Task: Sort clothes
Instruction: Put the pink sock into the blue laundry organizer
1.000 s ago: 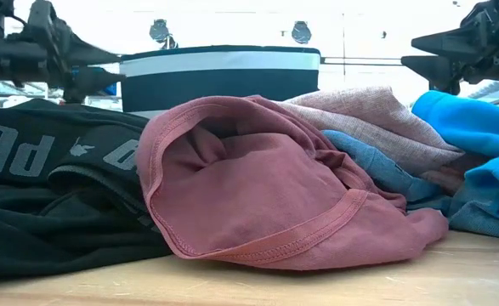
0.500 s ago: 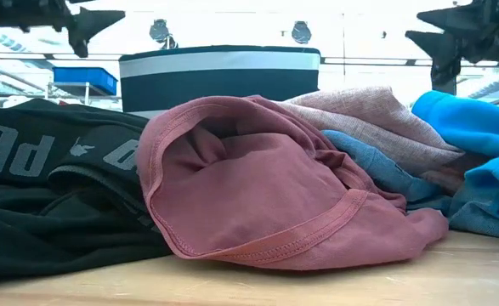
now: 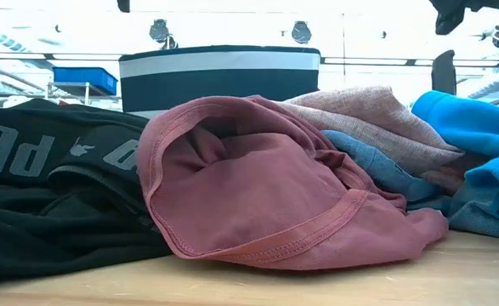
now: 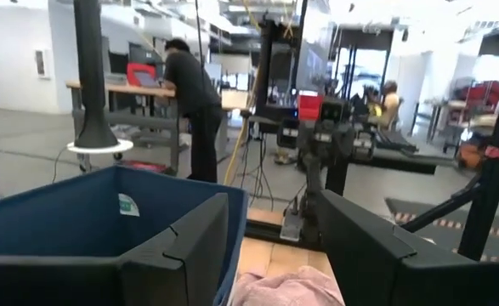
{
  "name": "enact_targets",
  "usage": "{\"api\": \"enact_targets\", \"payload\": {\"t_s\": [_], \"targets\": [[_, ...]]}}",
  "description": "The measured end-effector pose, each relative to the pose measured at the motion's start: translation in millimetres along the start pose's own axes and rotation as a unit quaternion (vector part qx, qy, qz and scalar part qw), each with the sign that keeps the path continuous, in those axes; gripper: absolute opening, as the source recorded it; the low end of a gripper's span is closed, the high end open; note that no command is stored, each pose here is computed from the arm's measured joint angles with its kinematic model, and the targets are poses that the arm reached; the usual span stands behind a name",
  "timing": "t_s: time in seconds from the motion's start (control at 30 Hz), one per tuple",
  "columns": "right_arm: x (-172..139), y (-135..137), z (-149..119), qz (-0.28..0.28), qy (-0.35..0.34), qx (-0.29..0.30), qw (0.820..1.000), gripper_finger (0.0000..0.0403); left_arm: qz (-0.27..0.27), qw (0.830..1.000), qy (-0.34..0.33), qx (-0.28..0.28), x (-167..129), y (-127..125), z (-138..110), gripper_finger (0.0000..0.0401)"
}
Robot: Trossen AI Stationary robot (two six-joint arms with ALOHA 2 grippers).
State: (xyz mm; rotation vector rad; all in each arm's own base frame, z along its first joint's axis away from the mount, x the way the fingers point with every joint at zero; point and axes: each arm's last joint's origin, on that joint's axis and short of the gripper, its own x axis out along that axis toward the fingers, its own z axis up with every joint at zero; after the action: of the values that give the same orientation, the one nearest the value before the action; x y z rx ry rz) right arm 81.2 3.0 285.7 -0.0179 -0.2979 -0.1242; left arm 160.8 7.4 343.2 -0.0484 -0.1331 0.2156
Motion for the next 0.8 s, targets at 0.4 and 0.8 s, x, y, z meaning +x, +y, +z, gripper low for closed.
{"api": "enact_targets", "payload": {"t_s": [0.4, 0.8], "targets": [[55.6, 13.4, -0.9, 0.005, 0.092, 0.025, 0.995, 0.016, 0.002, 0.995, 0.097, 0.015, 11.0, -2.8, -0.9, 0.0191], [95.2, 35.2, -43.9, 0.14, 0.185, 0.127, 0.964, 0.016, -0.045, 0.971, 0.237, 0.006, 2.4, -16.4, -28.4, 0.0191]]}}
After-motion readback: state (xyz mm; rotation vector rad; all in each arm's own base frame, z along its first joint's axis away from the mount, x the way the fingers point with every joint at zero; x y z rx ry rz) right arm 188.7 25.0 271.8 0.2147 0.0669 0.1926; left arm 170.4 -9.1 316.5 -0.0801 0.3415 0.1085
